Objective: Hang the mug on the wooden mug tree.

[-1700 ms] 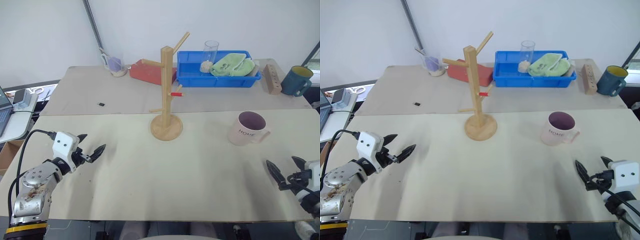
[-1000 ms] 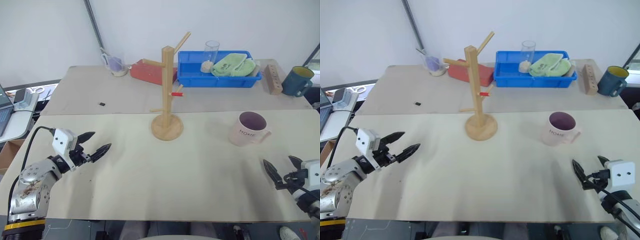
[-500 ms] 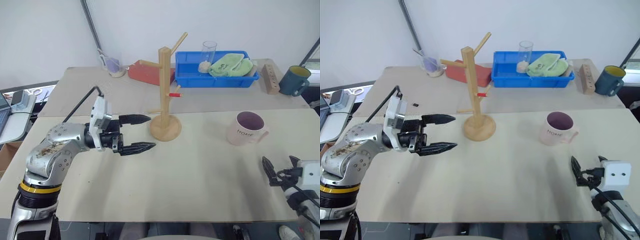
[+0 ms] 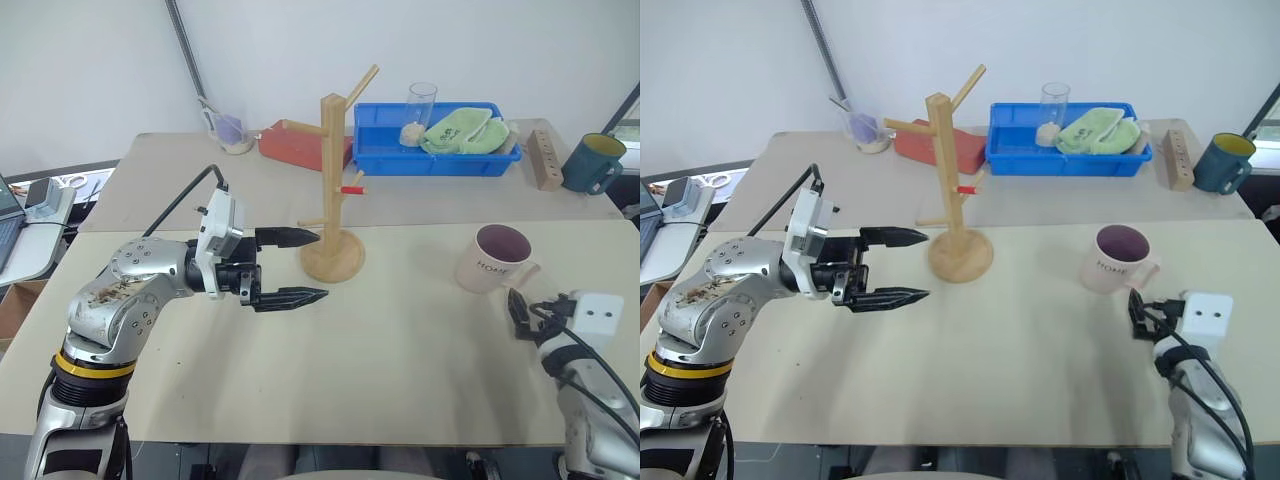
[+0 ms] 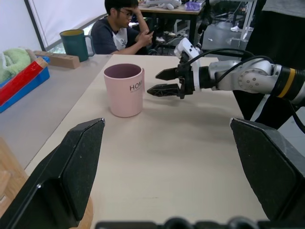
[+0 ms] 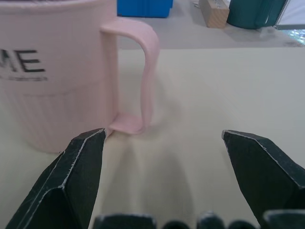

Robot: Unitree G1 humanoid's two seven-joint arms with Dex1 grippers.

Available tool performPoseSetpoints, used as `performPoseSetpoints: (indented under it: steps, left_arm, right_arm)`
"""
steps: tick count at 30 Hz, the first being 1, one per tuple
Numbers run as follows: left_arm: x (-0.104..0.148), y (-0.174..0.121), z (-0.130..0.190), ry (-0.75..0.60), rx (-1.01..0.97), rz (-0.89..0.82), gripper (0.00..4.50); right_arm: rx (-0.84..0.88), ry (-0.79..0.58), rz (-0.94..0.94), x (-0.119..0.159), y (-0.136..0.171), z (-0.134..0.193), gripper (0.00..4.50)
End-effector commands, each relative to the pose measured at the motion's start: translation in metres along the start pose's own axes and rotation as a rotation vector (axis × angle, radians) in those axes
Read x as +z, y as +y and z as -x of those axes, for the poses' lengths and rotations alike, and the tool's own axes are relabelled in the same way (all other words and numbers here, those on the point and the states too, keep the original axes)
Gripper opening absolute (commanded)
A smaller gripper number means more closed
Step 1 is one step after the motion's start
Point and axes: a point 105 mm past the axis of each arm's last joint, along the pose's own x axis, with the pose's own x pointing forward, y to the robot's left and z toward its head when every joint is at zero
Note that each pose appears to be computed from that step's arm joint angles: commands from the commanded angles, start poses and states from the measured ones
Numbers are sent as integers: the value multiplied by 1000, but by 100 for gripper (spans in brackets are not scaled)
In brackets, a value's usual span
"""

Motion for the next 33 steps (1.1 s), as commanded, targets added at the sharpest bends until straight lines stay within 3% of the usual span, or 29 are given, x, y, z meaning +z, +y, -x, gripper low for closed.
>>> performPoseSetpoints:
  steps: [1,21,22,33]
  left_arm:
    - [10,0,0,-17,9,-57,450]
    - [9,3,4,-7,54,-57,450]
    - [9,3,4,-6,55,-58,450]
    - [6,6,6,-3,83,-56,450]
  right_arm:
    - [-25,-39,-10,9,-3,-7,433]
    - [-69,-82,-60,10,-6,-39,433]
    - [-67,-83,-64,10,-6,-39,380]
    - [-27,-98,-86,11,4,-42,11]
